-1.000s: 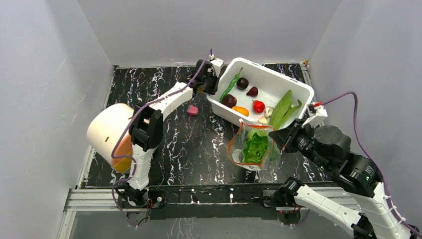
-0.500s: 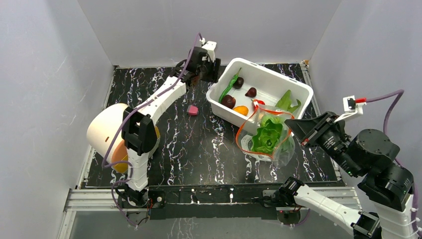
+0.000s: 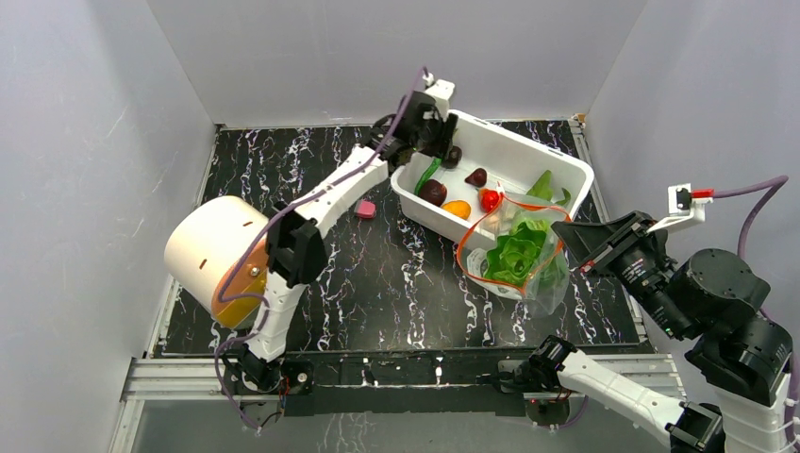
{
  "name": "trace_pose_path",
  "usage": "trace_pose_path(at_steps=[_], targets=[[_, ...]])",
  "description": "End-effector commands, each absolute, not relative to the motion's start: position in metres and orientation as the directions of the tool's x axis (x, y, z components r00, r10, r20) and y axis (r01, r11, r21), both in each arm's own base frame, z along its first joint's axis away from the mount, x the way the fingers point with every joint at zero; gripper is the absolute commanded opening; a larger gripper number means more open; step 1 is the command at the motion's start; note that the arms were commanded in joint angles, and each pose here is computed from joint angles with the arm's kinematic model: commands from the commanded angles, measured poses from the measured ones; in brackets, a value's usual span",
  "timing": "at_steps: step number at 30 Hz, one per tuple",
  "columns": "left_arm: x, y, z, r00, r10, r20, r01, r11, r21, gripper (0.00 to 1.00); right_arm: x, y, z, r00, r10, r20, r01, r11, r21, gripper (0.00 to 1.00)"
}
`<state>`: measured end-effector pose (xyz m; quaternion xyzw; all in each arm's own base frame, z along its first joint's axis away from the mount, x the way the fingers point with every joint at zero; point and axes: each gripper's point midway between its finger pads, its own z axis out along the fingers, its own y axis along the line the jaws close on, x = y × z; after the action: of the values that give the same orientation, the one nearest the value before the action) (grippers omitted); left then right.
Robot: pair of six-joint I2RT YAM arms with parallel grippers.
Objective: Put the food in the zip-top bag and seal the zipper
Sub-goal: Pick up the fake vegetable from the bin.
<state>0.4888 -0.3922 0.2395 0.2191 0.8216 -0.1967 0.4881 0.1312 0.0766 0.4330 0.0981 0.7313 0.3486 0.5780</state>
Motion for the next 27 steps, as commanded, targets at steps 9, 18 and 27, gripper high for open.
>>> trace_pose_path(at_steps=[9,18,27], targets=[[0.526,-0.381,0.155,-0.400,0.365,-0.841,0.446,0.879,0.169,0.57,0.132,0.085,0.463,-0.284,0.586,-0.759,-0.319,0.688,0.651,0.00],[0.541,-0.389,0.124,-0.356,0.415,-0.837,0.467,0.855,0.226,0.60,0.134,0.090,0.459,-0.303,0.578,-0.758,-0.318,0.689,0.652,0.00],[0.551,-0.399,0.098,-0.327,0.398,-0.857,0.465,0.857,0.220,0.60,0.135,0.091,0.454,-0.308,0.572,-0.760,-0.312,0.694,0.649,0.00]])
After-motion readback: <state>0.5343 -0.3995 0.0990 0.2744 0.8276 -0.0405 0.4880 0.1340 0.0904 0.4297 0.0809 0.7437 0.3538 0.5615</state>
